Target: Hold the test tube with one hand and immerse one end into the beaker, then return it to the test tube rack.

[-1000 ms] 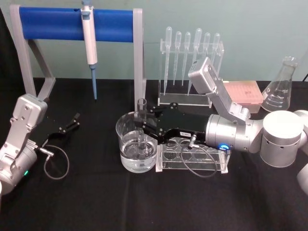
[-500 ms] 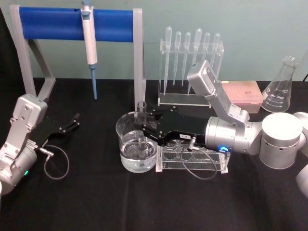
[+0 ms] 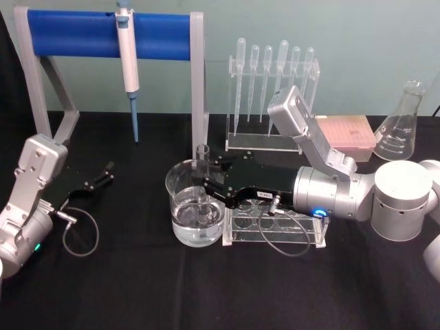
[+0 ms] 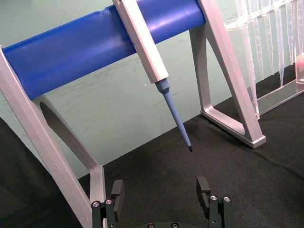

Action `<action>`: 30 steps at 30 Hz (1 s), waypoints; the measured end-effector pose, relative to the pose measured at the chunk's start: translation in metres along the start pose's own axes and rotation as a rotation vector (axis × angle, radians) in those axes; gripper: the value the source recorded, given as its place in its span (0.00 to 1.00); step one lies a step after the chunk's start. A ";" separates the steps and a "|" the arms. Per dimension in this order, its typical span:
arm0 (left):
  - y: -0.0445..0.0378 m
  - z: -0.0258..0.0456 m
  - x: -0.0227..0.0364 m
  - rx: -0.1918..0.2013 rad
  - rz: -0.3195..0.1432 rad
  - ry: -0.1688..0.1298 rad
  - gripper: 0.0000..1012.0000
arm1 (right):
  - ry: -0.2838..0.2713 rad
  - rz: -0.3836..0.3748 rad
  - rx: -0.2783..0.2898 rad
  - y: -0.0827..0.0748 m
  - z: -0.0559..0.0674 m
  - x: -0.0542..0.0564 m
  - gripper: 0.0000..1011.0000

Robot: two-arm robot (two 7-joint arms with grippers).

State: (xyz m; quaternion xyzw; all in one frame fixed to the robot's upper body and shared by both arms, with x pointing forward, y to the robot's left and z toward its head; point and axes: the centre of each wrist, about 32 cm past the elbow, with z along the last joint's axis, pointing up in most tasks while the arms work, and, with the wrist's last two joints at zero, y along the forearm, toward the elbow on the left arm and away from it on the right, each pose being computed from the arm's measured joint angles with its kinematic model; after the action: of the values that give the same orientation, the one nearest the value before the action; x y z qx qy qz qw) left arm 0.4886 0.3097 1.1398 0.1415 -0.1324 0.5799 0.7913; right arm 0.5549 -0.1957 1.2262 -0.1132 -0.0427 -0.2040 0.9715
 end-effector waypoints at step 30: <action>0.0000 0.0000 0.0000 0.000 0.000 0.000 0.99 | 0.000 0.001 0.001 0.000 0.000 0.000 0.24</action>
State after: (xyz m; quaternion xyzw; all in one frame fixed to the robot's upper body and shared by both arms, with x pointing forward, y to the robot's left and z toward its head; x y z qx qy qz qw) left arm 0.4886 0.3097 1.1398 0.1415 -0.1325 0.5799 0.7913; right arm 0.5549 -0.1954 1.2264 -0.1127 -0.0427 -0.2036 0.9716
